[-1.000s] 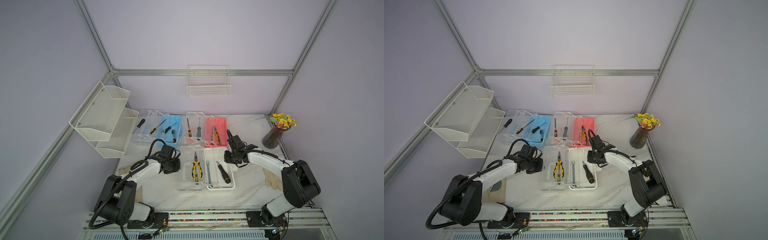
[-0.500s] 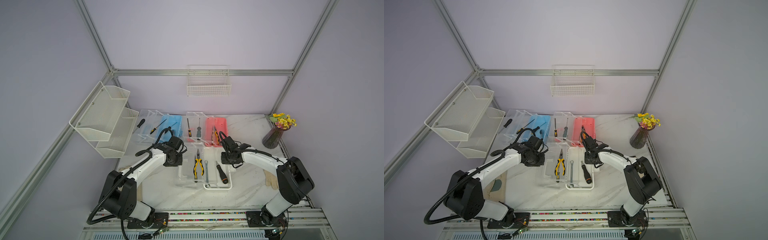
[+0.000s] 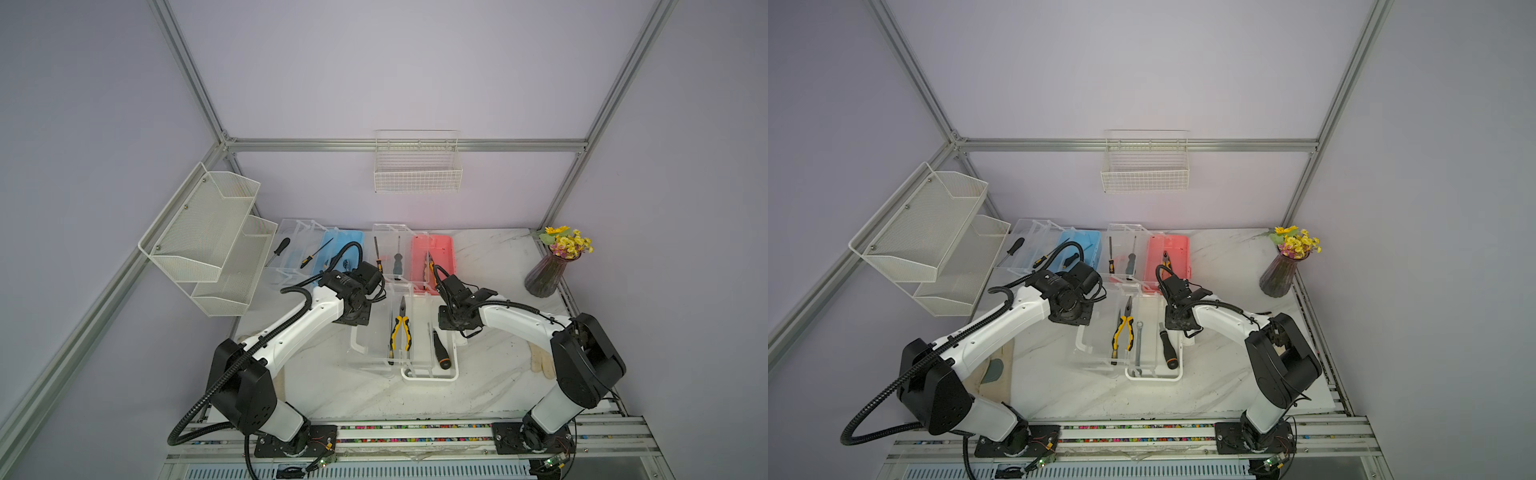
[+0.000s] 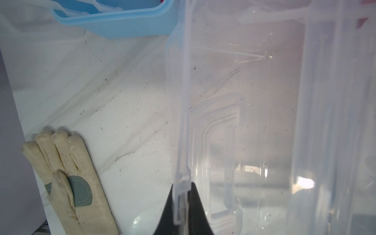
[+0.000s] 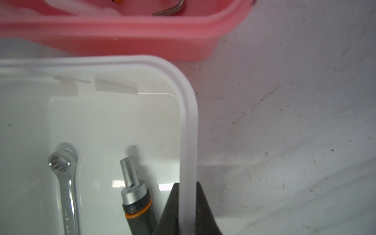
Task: Close toolboxes
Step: Close the toolbox lid.
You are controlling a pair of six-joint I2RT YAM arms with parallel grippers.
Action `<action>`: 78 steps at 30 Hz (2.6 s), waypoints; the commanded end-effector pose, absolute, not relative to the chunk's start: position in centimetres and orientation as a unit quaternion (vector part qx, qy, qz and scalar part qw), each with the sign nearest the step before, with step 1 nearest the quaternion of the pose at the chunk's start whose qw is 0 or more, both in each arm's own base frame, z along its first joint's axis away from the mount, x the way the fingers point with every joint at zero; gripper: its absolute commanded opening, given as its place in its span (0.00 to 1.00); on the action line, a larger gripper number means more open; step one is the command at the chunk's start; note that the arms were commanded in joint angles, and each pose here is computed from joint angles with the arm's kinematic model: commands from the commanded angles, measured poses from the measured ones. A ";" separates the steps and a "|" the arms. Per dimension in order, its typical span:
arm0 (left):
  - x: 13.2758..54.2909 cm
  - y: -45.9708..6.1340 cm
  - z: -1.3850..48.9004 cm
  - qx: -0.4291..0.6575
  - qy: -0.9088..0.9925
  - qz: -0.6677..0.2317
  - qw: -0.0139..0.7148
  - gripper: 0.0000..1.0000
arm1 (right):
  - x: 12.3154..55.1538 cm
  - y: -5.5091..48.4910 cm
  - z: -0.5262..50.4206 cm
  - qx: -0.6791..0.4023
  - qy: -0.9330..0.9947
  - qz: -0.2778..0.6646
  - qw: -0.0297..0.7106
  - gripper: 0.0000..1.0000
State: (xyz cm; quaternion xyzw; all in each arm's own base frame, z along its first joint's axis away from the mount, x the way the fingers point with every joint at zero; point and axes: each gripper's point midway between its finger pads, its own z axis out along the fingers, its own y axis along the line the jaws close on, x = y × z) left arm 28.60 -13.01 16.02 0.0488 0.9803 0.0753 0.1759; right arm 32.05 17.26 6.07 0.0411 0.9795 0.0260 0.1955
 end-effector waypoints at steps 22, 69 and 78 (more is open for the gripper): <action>29.6 -20.0 21.5 0.089 0.970 -0.010 0.225 0.03 | 32.1 17.8 5.7 0.037 0.979 0.020 0.198 0.06; 28.1 -34.9 24.0 0.173 0.948 -0.135 0.231 0.43 | 30.4 22.2 7.0 0.003 0.968 0.142 0.208 0.47; 28.6 -36.4 27.9 0.173 0.922 -0.203 0.282 0.71 | 29.9 19.8 7.4 0.017 0.972 0.116 0.205 0.59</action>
